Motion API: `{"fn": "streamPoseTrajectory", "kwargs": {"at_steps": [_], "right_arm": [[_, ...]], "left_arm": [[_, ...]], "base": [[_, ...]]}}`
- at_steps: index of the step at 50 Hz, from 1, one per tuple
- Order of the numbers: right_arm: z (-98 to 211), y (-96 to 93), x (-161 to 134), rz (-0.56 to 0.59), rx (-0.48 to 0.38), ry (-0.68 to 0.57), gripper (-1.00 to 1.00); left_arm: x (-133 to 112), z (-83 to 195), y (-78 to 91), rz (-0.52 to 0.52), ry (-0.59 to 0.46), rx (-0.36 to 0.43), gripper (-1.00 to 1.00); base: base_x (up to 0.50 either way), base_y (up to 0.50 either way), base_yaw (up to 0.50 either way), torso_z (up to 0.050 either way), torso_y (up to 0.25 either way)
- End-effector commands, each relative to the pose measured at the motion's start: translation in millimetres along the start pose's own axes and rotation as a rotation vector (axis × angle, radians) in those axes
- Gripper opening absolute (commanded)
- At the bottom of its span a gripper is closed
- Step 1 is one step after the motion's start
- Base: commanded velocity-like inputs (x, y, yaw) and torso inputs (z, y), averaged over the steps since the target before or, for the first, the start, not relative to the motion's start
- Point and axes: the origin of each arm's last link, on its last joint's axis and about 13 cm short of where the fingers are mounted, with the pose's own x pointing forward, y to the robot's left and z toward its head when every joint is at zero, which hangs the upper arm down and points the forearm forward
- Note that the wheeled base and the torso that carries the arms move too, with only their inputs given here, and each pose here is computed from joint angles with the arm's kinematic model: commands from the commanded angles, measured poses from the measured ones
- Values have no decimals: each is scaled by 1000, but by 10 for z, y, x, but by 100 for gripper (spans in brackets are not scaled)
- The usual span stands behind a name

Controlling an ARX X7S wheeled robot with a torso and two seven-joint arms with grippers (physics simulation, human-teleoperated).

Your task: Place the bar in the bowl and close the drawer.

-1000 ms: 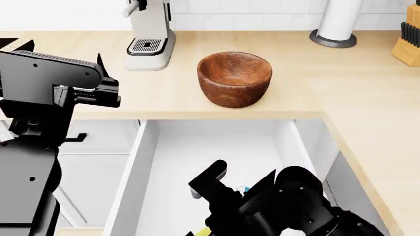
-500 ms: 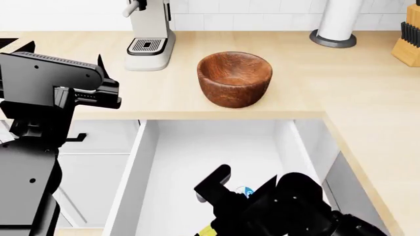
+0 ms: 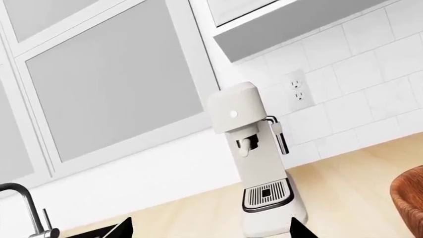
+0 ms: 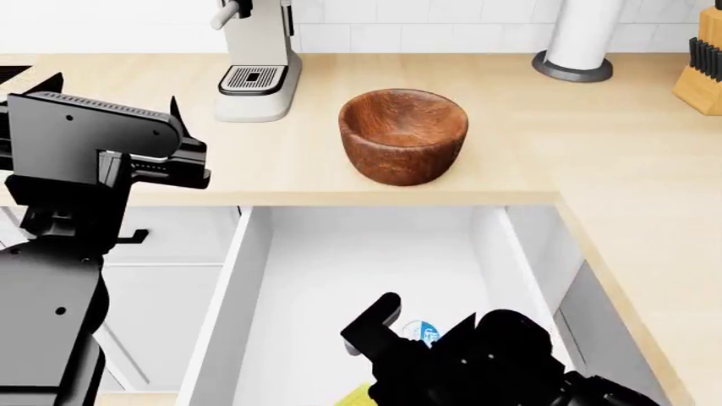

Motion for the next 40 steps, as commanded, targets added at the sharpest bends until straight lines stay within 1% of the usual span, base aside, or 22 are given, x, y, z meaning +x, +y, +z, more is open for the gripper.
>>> {"fn": "streamPoseTrajectory", "kwargs": {"at_steps": [1, 12, 24, 40], "right_arm": [[-61, 9, 76, 15, -7, 18, 100], [-120, 23, 146, 30, -11, 37, 100], [-147, 17, 209, 14, -6, 48, 100], [-158, 40, 283, 9, -22, 65, 100]], "left_arm": [[-2, -9, 4, 2, 2, 2, 100], [-11, 0, 15, 2, 4, 5, 100], [4, -2, 6, -2, 4, 6, 100], [-6, -30, 9, 5, 6, 2, 100]], "base": [[0, 0, 0, 0, 0], [0, 0, 0, 0, 0], [0, 0, 0, 0, 0], [0, 0, 0, 0, 0]]}}
